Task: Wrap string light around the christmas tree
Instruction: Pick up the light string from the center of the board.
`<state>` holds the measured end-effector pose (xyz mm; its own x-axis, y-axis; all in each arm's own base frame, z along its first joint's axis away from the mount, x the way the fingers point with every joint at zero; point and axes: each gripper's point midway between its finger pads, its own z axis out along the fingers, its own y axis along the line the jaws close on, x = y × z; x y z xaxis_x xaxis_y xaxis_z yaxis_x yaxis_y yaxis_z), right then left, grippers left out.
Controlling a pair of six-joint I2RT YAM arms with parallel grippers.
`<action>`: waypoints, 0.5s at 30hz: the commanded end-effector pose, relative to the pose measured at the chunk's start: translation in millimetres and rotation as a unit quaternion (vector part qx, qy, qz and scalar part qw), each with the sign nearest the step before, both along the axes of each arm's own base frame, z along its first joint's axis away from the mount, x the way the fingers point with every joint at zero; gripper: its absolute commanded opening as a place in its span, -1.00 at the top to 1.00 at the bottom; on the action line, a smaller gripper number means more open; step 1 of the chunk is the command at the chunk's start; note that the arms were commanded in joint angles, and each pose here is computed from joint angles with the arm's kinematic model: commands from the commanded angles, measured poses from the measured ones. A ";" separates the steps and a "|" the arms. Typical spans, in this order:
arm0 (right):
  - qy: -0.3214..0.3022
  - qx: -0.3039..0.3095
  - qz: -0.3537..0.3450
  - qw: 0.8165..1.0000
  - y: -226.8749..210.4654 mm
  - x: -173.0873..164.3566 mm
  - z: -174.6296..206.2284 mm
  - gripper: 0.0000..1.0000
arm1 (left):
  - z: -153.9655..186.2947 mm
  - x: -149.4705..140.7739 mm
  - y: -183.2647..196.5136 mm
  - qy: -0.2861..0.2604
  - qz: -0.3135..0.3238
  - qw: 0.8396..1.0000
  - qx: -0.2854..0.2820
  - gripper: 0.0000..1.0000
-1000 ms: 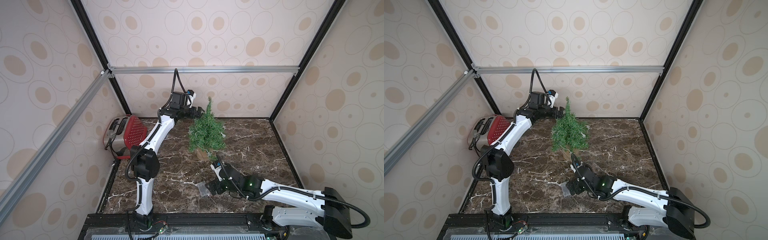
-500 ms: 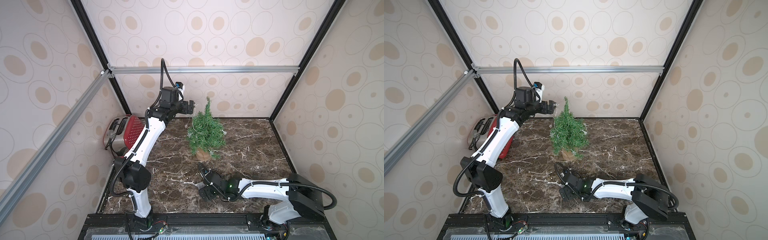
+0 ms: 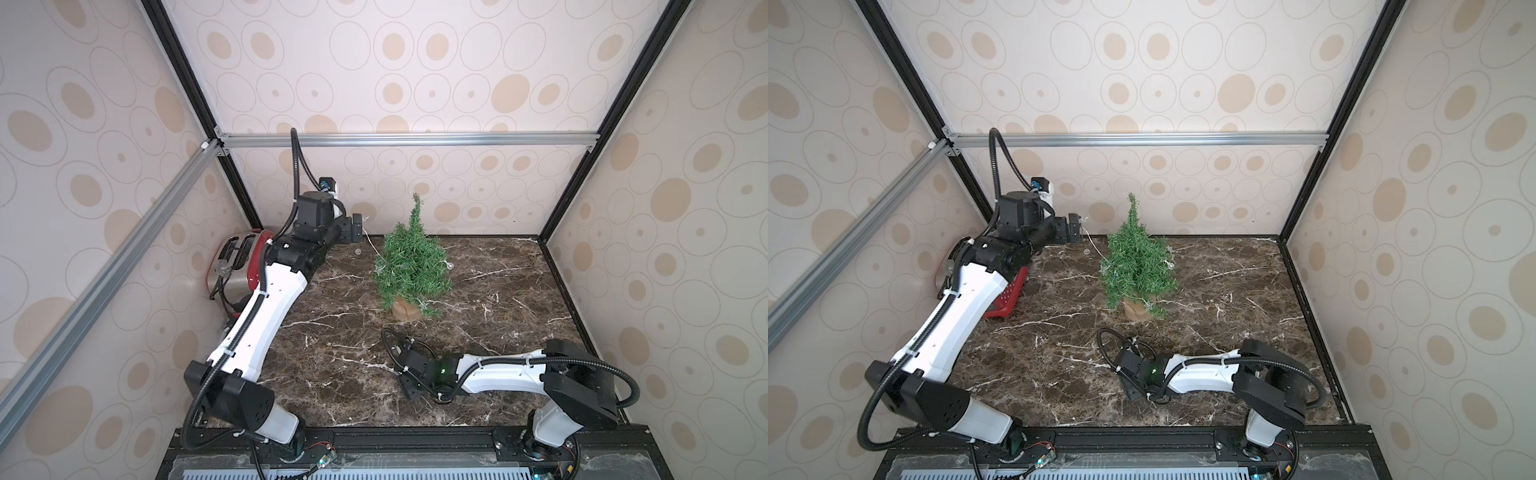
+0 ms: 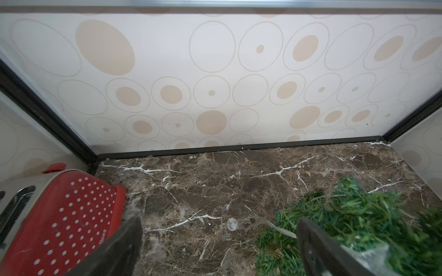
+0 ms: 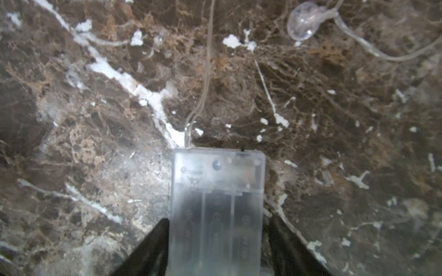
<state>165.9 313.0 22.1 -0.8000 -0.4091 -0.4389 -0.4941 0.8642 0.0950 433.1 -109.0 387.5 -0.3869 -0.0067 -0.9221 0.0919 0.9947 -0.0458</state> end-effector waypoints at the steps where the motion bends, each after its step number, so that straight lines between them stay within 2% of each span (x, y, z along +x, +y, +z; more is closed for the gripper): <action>1: -0.010 -0.021 0.014 1.000 5.0 -4.3 6.7 0.04 | 1.7 -21.7 12.3 -0.001 0.013 1.000 -0.006 -0.99; 4: -0.047 -0.021 0.030 0.998 12.4 -7.5 32.6 0.44 | -6.7 -42.9 11.9 0.011 -0.004 1.000 -0.015 -0.99; 5: -0.066 -0.016 0.042 0.997 16.8 -10.4 48.4 0.50 | -10.9 -49.8 11.4 0.018 -0.008 1.000 -0.021 -0.99; 10: -0.171 0.017 0.091 0.981 31.5 -27.7 143.9 0.55 | -33.0 -78.2 14.5 0.031 -0.019 0.999 -0.036 -0.99; 13: -0.215 0.045 0.092 0.971 26.8 -31.2 194.1 0.59 | -34.4 -83.2 6.7 0.013 -0.046 0.998 -0.045 -0.99; 15: -0.237 0.058 0.084 0.966 18.6 -29.2 220.1 0.62 | -32.5 -81.4 7.4 0.013 -0.043 0.998 -0.046 -0.99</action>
<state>121.2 362.8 220.5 -0.4870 -0.4175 -0.7672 -0.6903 0.7221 0.0452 350.1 -97.8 339.2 -0.4540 -0.0298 -0.8905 0.1510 0.9824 -0.1098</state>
